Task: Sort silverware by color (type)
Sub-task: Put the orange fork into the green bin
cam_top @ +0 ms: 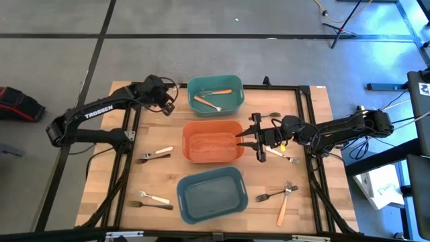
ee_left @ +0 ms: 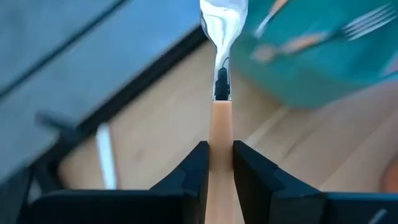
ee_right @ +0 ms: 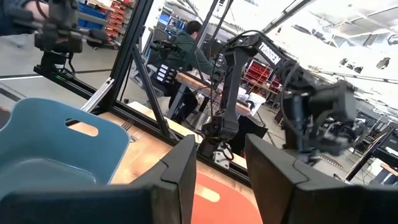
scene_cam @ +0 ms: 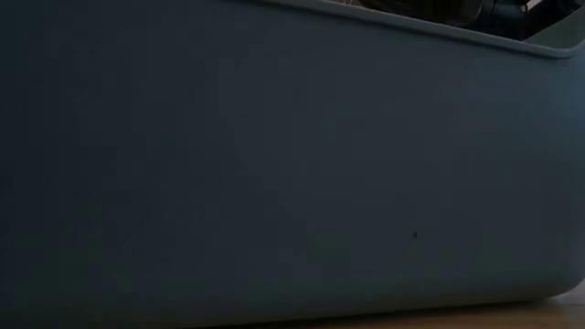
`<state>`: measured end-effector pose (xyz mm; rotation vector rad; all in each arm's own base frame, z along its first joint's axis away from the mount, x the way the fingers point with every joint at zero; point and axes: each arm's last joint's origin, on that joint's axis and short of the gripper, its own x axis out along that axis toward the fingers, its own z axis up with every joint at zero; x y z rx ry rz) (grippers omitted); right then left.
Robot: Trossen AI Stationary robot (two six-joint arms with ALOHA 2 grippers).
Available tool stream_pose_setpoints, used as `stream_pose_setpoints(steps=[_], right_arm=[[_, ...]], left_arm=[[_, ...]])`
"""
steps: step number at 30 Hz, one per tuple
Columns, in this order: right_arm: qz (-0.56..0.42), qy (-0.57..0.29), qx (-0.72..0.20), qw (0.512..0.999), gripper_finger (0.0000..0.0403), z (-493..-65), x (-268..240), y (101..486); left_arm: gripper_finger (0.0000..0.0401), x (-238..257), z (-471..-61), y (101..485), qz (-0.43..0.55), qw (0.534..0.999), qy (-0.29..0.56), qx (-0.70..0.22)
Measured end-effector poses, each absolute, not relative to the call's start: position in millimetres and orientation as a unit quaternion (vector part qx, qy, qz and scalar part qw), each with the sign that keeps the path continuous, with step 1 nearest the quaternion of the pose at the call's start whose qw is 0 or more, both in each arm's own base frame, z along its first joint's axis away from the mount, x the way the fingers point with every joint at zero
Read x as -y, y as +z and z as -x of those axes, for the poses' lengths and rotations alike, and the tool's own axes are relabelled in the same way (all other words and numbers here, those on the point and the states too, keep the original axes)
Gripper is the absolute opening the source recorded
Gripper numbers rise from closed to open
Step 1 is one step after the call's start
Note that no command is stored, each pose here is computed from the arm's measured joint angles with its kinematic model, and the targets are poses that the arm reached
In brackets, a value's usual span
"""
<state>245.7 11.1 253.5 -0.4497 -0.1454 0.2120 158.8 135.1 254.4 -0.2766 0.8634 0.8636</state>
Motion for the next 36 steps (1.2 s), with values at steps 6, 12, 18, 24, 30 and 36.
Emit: stream_pose_setpoints(steps=[6, 12, 18, 24, 30, 36], right_arm=[[0.222, 0.105, 0.072, 0.967, 0.0124, -245.7, -11.1, 253.5], [0.222, 0.105, 0.072, 0.967, 0.0124, -245.7, -11.1, 253.6], [0.222, 0.105, 0.071, 0.967, 0.0124, -245.8, -11.1, 253.4], [0.222, 0.105, 0.069, 0.967, 0.0124, -245.8, -11.1, 252.9], [0.213, 0.106, 0.067, 0.969, 0.0124, -245.8, -11.1, 252.8], [0.213, 0.106, 0.067, 0.969, 0.0124, -245.8, -11.1, 252.8]], left_arm=[[0.0057, -132.6, -184.2, 267.3, 0.060, 0.874, 0.347, -0.334], [0.0057, -139.1, -208.8, 271.6, 0.030, 0.912, 0.318, -0.258], [0.0057, -148.3, -234.7, 262.4, 0.041, 0.925, 0.317, -0.206], [0.0057, -150.9, -258.8, 244.2, 0.036, 0.932, 0.301, -0.196], [0.0057, -154.9, -267.6, 224.2, 0.042, 0.925, 0.301, -0.228], [0.0057, -156.4, -271.8, 211.8, 0.048, 0.920, 0.299, -0.250]])
